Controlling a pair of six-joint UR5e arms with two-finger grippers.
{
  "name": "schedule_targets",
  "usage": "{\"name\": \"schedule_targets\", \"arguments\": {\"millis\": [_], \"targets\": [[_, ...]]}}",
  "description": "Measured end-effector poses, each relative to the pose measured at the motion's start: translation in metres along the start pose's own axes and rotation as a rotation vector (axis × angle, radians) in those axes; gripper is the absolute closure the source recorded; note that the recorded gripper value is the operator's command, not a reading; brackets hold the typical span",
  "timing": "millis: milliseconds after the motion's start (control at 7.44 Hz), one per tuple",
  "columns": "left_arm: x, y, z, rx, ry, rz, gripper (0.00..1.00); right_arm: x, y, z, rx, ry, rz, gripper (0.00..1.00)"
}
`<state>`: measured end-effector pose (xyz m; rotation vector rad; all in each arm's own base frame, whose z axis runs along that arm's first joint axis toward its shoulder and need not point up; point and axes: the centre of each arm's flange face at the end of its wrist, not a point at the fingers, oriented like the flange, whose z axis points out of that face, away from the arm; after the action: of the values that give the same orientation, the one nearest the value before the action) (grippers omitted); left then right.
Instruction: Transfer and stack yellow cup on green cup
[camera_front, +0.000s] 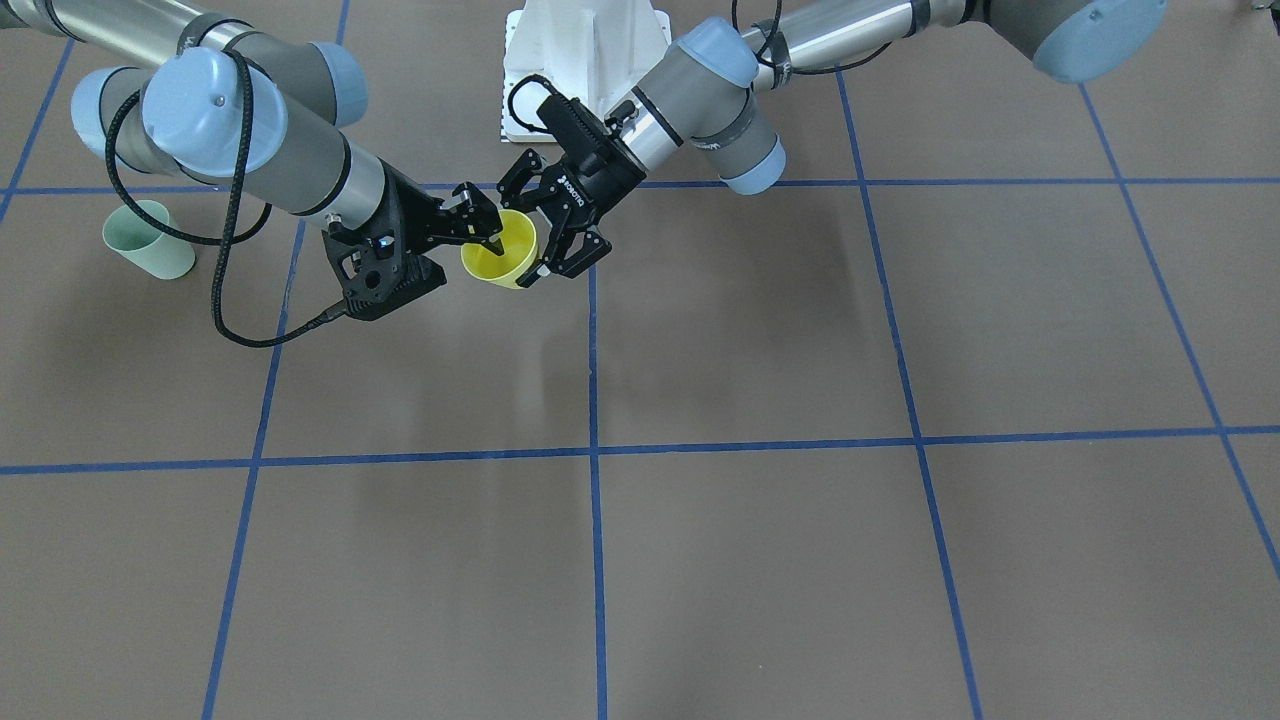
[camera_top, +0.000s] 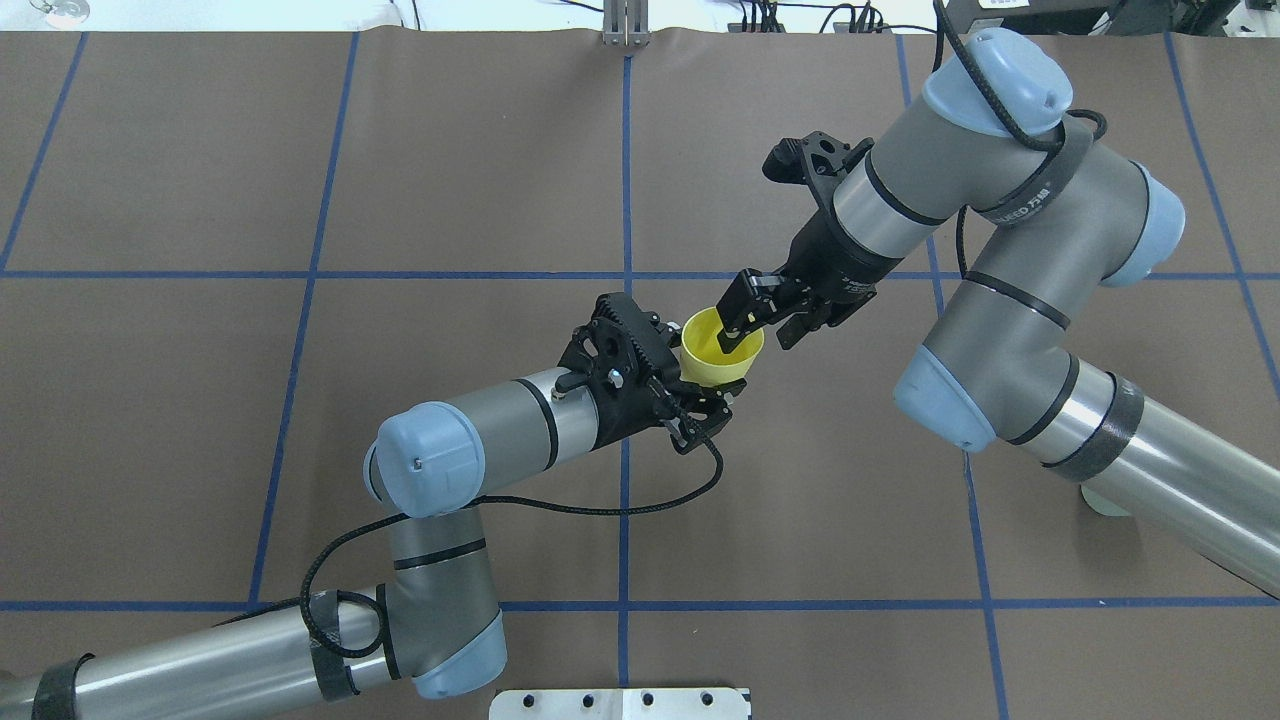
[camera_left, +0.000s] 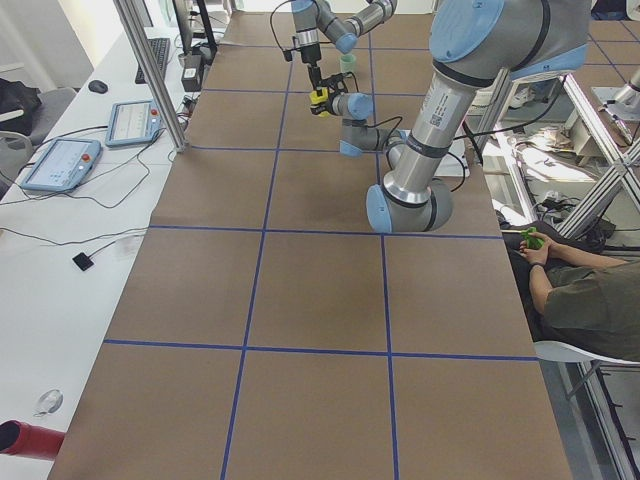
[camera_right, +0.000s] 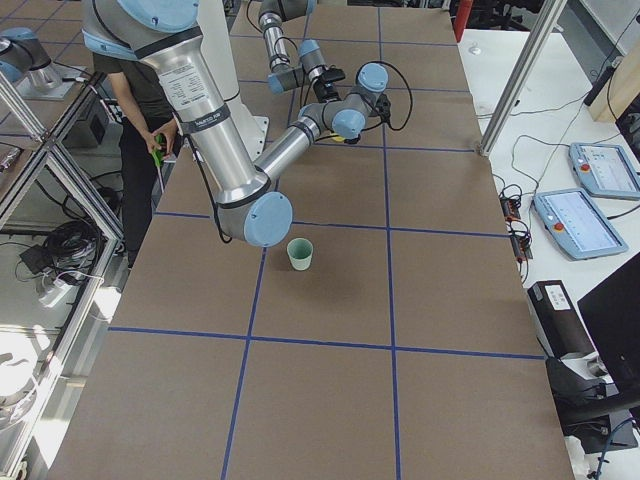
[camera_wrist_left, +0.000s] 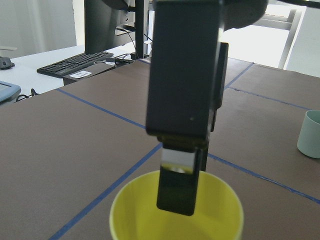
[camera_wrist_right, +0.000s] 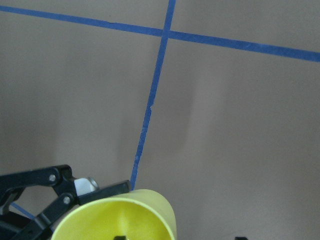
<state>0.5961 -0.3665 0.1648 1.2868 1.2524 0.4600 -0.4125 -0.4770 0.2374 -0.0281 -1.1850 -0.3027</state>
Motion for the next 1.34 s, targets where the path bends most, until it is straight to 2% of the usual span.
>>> {"name": "schedule_targets", "arguments": {"millis": [134, 269, 403, 538, 672, 806, 1344], "targets": [[0.000, 0.000, 0.000, 0.000, 0.000, 0.000, 0.62, -0.001, 0.001, 0.000, -0.003, -0.003, 0.000, 0.81], [0.000, 0.000, 0.000, -0.001, 0.000, -0.001, 0.62, -0.003, 0.003, 0.000, -0.008, -0.008, 0.005, 0.94], [0.000, 0.001, 0.000, -0.001, 0.000, -0.001, 0.61, -0.004, 0.004, -0.001, -0.012, -0.013, 0.011, 1.00], [0.000, 0.001, 0.000, -0.001, 0.000, -0.001, 0.59, -0.005, 0.004, -0.001, -0.015, -0.016, 0.014, 1.00], [0.001, 0.000, 0.000, 0.000, 0.001, -0.001, 0.22, -0.005, 0.005, -0.002, -0.019, -0.021, 0.014, 1.00], [0.002, -0.001, 0.000, 0.002, 0.003, -0.003, 0.01, -0.007, 0.006, -0.003, -0.023, -0.026, 0.013, 1.00], [0.005, -0.005, -0.002, 0.014, 0.010, -0.014, 0.01, 0.009, 0.024, -0.012, -0.026, -0.029, 0.020, 1.00]]}}
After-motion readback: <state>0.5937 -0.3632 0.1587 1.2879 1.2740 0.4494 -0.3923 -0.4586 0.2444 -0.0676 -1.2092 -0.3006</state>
